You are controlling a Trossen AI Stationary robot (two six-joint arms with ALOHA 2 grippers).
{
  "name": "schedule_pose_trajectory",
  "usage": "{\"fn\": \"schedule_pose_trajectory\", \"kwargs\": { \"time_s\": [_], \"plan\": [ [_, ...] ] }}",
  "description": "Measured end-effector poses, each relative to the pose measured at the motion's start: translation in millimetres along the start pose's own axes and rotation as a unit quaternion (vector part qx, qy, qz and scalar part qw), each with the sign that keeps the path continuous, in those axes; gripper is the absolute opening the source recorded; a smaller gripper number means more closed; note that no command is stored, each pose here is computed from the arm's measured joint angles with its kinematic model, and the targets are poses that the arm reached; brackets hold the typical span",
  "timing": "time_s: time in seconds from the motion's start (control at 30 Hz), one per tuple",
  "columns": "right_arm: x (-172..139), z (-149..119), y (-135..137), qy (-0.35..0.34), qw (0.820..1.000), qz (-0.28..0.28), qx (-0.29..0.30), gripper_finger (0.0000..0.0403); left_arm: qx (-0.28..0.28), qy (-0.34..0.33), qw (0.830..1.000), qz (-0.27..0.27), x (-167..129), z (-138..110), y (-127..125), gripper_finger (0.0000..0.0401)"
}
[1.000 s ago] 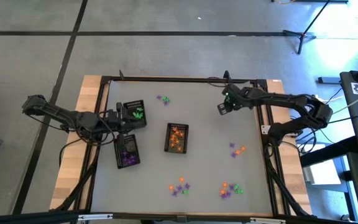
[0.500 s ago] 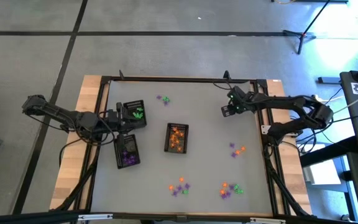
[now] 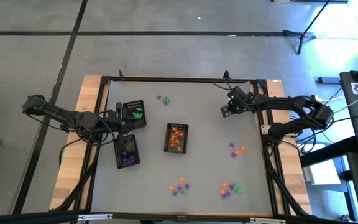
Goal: Sort Halloween decoration
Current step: Put the purple spider toy into the bottom left black basket
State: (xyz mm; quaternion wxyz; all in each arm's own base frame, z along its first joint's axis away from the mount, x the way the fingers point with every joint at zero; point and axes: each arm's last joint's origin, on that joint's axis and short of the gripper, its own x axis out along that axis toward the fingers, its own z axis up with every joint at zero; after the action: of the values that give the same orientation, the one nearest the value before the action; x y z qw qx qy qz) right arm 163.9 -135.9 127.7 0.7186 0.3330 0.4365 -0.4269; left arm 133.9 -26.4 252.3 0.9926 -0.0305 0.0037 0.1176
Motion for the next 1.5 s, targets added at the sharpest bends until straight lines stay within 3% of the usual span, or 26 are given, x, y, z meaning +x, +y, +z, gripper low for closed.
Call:
{"fn": "schedule_pose_trajectory", "kwargs": {
  "time_s": [0.6, 0.97, 1.1, 1.23, 1.37, 1.5],
  "plan": [
    [-5, -9, 29, -0.006, 0.998, 0.038, -0.053, 0.0001, 0.000, 0.000, 1.000, 0.000, 0, 0, 0, 0.0068],
    [-26, 8, 62, -0.054, 0.993, 0.064, -0.081, 0.0003, 0.000, 0.000, 1.000, 0.001, 0, 0, 0, 0.0068],
    [-25, 12, 55, -0.061, 0.995, 0.029, -0.068, 0.0038, 0.000, 0.000, 1.000, 0.001, 0, 0, 0, 0.0068],
    [-18, 14, 43, -0.048, 0.997, -0.005, -0.053, 0.0105, 0.000, 0.000, 1.000, 0.001, 0, 0, 0, 0.0068],
    [-4, 14, 35, -0.026, 0.999, -0.020, -0.043, 0.0168, 0.000, 0.000, 1.000, 0.002, 0, 0, 0, 0.0068],
    [8, 13, 35, -0.019, 0.998, -0.026, -0.051, 0.0200, 0.000, 0.000, 1.000, 0.002, 0, 0, 0, 0.0068]
  ]
}}
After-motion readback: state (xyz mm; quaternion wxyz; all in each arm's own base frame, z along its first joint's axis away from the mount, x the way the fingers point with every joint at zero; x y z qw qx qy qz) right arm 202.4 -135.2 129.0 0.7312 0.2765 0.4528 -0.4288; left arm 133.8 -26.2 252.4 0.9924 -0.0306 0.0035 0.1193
